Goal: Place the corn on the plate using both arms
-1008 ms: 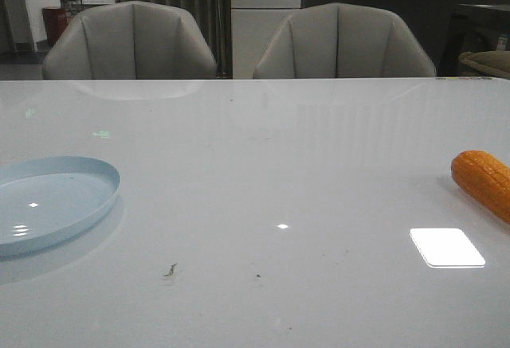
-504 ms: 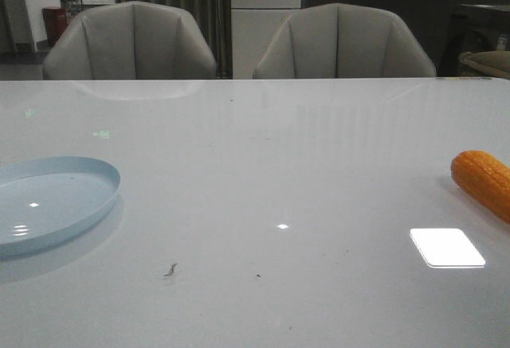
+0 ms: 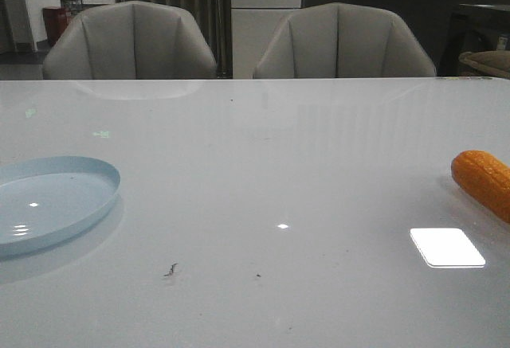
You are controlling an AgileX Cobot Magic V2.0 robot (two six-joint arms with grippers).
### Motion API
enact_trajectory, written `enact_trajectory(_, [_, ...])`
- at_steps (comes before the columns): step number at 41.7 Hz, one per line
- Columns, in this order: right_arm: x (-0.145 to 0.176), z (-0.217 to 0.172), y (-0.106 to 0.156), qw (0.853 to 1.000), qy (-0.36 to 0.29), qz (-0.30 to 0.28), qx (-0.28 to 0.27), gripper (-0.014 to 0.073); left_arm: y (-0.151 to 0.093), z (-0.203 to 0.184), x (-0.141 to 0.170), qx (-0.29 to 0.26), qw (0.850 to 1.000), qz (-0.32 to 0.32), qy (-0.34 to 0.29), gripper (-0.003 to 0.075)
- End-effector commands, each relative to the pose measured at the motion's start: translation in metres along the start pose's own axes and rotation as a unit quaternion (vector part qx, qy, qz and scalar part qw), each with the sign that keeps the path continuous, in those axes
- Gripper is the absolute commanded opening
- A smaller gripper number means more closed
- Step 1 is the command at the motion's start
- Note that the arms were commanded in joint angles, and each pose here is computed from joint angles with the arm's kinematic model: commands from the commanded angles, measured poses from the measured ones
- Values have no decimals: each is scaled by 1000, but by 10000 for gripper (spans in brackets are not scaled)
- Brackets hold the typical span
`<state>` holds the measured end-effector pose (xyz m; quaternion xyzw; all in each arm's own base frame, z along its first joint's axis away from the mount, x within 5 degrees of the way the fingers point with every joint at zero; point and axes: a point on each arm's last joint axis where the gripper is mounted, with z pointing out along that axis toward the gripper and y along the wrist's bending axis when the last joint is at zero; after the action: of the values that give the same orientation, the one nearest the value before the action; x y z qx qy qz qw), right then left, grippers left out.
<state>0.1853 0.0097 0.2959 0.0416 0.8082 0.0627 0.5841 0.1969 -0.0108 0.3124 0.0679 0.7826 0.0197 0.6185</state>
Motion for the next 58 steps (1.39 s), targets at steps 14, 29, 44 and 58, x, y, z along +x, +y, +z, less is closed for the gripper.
enact_trajectory(14, [-11,3,2,1000,-20,-10,-2,496,-1,26,7,2,996,-73,53,441])
enact_trajectory(29, [-6,3,2,1000,4,3,-2,496,24,81,-2,-33,963,-137,232,440])
enact_trajectory(44, [-6,3,2,1000,4,3,-2,496,32,166,50,-25,907,-123,402,438])
enact_trajectory(58, [-5,3,2,1000,11,3,-2,496,29,193,90,-22,882,-124,454,438])
